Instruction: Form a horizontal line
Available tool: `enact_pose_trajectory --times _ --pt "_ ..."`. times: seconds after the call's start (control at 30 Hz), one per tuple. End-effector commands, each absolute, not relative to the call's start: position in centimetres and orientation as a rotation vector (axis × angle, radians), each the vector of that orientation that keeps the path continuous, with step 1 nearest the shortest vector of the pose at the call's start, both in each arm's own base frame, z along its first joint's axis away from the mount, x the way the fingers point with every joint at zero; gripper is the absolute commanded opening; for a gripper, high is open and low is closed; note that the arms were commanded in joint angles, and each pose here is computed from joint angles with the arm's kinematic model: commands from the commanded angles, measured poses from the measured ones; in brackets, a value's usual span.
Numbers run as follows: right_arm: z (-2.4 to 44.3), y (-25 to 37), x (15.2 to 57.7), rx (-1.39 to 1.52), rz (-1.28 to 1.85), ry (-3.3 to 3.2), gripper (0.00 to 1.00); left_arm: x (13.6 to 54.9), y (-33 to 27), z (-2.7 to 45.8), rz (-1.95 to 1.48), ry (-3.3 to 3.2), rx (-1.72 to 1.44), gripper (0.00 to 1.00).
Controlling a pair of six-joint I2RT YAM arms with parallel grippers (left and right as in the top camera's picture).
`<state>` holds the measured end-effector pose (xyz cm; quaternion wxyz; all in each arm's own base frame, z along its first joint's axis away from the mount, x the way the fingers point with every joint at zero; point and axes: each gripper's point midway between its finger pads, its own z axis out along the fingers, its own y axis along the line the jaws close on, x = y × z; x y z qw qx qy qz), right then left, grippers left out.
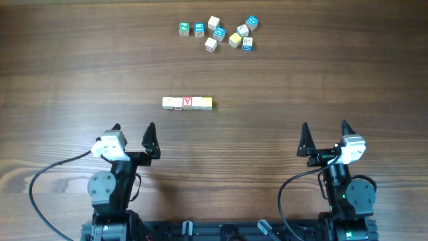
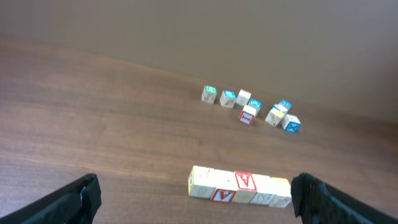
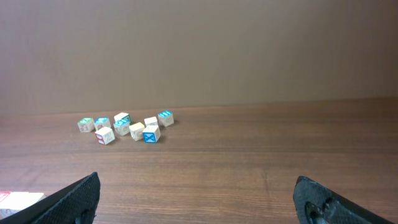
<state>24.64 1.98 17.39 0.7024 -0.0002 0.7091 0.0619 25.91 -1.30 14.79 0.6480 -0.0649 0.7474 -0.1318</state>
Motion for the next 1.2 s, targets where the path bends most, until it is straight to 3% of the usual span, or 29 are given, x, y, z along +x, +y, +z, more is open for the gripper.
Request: enact_pose_trajectory --times 0.0,0.2,1.17 --pt "17.6 2.2 24.6 -0.019 0.142 1.57 1.0 25.1 -0.7 13.5 -0.265 1.739 -0.175 1.0" --pt "17.6 2.2 24.6 -0.019 0.142 1.57 1.0 24.6 -0.5 16.0 -0.112 1.634 -0.012 1.0" --pt "17.6 2.2 24.6 -0.018 0.142 1.57 1.0 24.6 0.0 15.8 -0.089 1.639 -0.04 1.0"
